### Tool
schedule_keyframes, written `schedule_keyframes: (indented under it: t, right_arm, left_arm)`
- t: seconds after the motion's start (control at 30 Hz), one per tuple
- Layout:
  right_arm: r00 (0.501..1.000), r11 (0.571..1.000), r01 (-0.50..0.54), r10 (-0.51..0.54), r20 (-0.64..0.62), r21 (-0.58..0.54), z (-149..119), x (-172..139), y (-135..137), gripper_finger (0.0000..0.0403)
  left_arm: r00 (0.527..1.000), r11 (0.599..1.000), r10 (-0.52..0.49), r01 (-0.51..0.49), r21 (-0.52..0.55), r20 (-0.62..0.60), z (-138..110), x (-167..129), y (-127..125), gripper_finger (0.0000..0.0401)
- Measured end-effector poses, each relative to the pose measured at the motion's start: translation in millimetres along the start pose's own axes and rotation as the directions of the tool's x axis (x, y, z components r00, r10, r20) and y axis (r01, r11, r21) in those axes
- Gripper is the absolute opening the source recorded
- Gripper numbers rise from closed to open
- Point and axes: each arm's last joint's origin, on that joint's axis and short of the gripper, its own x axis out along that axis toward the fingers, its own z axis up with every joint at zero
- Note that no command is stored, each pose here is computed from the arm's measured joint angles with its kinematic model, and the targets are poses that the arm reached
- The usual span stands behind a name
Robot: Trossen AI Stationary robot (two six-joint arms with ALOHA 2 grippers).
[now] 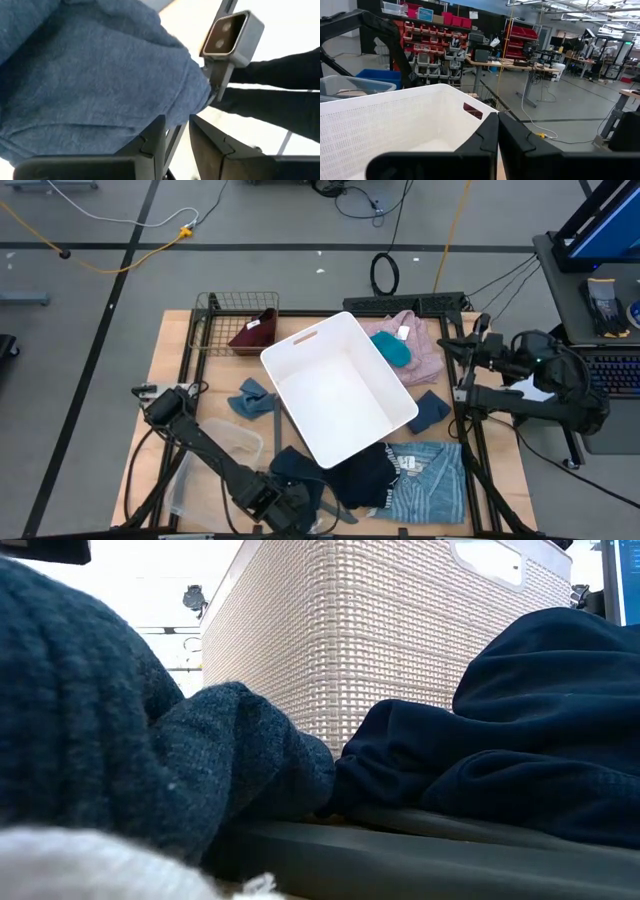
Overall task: Pick & Place Cloths
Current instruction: Put the blue shorts into the mesh basket
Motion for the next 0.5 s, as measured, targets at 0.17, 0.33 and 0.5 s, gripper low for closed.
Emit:
schedule_keyframes:
  t: [0.17,0.33,0.5]
  right_arm:
    - [1.0,1.0,-0.004,0.004,-0.02,0.0,-2.0,0.0,0.3,0.0001]
    - [1.0,1.0,-0.004,0.004,-0.018,0.0,-1.8,0.0,0.3,0.0001]
    - [1.0,1.0,-0.004,0.004,-0.018,0.0,-1.7,0.0,0.3,0.0002]
  left_arm:
    - [1.0,0.999,-0.004,0.004,-0.032,0.006,1.4,0.0,0.0,0.0088]
    - [1.0,0.999,-0.002,0.003,-0.033,0.022,1.4,0.0,-0.6,0.0103]
    - [1.0,0.998,-0.004,0.005,-0.056,0.025,2.0,0.0,-0.5,0.0175]
